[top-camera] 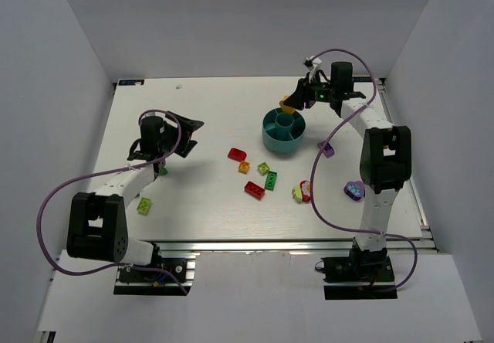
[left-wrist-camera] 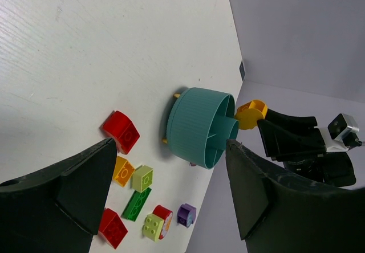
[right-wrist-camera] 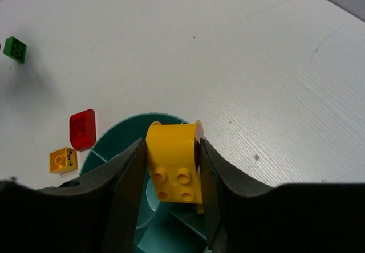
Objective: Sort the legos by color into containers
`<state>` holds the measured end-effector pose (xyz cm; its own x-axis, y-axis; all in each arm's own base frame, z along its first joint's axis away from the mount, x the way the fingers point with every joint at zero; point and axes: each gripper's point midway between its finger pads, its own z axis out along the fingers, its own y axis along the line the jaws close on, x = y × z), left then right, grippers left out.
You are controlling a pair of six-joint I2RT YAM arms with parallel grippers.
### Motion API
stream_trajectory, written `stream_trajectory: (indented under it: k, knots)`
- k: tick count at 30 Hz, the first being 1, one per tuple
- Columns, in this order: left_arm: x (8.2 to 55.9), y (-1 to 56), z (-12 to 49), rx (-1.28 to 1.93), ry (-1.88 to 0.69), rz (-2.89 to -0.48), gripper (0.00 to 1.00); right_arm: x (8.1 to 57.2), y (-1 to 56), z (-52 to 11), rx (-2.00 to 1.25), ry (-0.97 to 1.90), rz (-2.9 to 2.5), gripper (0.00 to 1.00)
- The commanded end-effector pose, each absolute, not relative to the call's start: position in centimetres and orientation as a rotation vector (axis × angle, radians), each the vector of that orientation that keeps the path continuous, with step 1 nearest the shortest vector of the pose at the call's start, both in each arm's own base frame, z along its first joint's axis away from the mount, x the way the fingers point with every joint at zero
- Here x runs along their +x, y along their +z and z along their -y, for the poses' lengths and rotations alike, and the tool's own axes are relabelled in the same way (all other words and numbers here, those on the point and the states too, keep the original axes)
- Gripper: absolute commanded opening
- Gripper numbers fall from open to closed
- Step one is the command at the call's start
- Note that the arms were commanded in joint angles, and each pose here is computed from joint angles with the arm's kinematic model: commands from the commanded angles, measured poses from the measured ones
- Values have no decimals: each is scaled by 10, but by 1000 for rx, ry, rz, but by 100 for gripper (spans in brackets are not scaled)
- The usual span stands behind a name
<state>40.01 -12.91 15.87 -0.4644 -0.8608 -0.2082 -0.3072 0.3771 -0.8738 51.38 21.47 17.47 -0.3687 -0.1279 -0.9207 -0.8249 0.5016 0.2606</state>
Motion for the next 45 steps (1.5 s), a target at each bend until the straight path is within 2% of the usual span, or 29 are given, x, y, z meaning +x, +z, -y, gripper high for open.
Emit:
stream_trajectory:
  k: [1, 6, 7, 8, 9, 17, 19, 20, 21, 22, 23, 24, 25, 26, 27, 29, 30, 32, 33, 34, 35, 36, 37, 39, 41, 45]
  knots:
    - [399, 160, 131, -984, -1059, -1955, 86, 511, 182, -219, -817, 965, -1800, 48]
    - [397, 159, 131, -986, -1058, -1958, 86, 514, 176, -217, -816, 951, -1817, 62]
    - [397, 159, 131, -983, -1061, -1956, 86, 515, 175, -216, -816, 948, -1819, 69]
    - [397, 159, 131, -984, -1060, -1957, 86, 515, 175, -216, -814, 943, -1820, 81]
    - [397, 160, 131, -982, -1062, -1957, 86, 515, 174, -215, -819, 936, -1821, 89]
    - [396, 158, 134, -958, -1071, -1969, 86, 526, 227, -198, -894, 678, -1663, 89]
    - [394, 156, 135, -939, -1073, -1979, 83, 524, 242, -195, -947, 623, -1607, 89]
    - [394, 155, 136, -930, -1074, -1983, 78, 520, 243, -196, -981, 630, -1600, 89]
    - [393, 156, 137, -902, -1079, -1991, 72, 516, 253, -197, -1029, 646, -1568, 85]
    - [392, 154, 139, -887, -1082, -1998, 64, 493, 248, -202, -1094, 768, -1573, 79]
    - [392, 155, 140, -855, -1080, -2004, 53, 485, 250, -204, -1162, 774, -1524, 73]
    - [389, 152, 142, -839, -1081, -2023, 35, 473, 255, -206, -1200, 806, -1499, 57]
    - [388, 153, 143, -818, -1078, -2030, 27, 447, 252, -212, -1242, 925, -1488, 48]
    - [387, 153, 146, -795, -1075, -2043, 20, 436, 251, -214, -1303, 918, -1434, 39]
    - [383, 147, 147, -764, -1049, -2081, 11, 421, 257, -217, -1336, 926, -1406, 25]
    - [382, 145, 157, -697, -1022, -2127, 8, 380, 233, -228, -1411, 1010, -1465, 20]
    - [377, 138, 159, -654, -984, -2176, 8, 368, 229, -233, -1494, 966, -1421, 23]
    - [373, 129, 173, -562, -937, -2250, 14, 332, 191, -250, -1620, 964, -1506, 32]
    - [366, 120, 176, -552, -907, -2309, 20, 325, 188, -258, -1631, 931, -1535, 40]
    - [365, 109, 177, -544, -856, -2348, 35, 307, 159, -267, -1682, 889, -1623, 45]
    - [360, 104, 184, -496, -829, -2384, 42, 302, 157, -274, -1678, 862, -1636, 50]
    - [356, 99, 183, -496, -798, -2418, 48, 305, 155, -285, -1636, 844, -1656, 66]
    - [354, 97, 182, -498, -777, -2428, 56, 298, 148, -297, -1654, 805, -1678, 74]
    - [347, 89, 174, -533, -721, -2438, 60, 298, 138, -313, -1645, 768, -1702, 89]
    - [345, 96, 166, -554, -684, -2402, 66, 302, 137, -333, -1617, 690, -1732, 89]
    - [338, 102, 157, -584, -658, -2368, 68, 316, 123, -362, -1551, 614, -1789, 90]
